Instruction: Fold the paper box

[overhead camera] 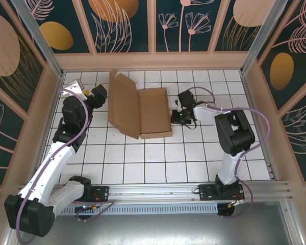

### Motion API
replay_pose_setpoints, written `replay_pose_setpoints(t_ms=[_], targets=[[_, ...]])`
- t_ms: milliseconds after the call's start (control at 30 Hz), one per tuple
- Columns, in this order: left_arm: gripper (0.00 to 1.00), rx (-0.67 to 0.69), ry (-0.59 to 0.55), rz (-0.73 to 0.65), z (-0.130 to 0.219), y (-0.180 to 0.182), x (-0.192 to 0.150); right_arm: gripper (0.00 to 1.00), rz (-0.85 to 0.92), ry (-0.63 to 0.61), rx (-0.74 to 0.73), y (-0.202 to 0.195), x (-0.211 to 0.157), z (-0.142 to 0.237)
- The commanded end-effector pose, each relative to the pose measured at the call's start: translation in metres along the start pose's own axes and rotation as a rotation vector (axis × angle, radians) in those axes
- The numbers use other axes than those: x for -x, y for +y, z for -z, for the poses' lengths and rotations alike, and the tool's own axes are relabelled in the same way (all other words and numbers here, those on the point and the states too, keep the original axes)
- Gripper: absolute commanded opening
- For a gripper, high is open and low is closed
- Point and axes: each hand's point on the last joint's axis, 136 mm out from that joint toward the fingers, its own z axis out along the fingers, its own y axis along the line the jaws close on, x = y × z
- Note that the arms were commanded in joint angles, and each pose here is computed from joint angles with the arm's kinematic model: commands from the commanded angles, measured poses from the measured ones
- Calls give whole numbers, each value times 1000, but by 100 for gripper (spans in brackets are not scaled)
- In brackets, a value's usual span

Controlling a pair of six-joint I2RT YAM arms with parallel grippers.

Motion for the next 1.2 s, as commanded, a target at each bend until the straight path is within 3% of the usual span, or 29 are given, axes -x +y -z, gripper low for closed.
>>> replay_pose_setpoints(t_ms=[0,167,367,467,633,867,1167], targets=[[76,1,-25,12,4,-1,7,24,86,-157,-45,18,23,50],[76,-15,-13,16,1,-4,5,49,174,-366,0,45,81,77],[75,-20,-13,3,3,-3,3,47,261,-358,-81,50,151,26],[75,-31,-4,2,3,-4,0,50,282,-361,-58,54,186,3],[75,-26,5,-4,0,-3,-4,56,311,-349,-22,63,215,-33],[75,-35,25,-2,-5,-5,-8,56,323,-215,72,65,184,-63],[75,-59,35,12,-7,-9,-10,53,197,-129,186,60,93,-25]])
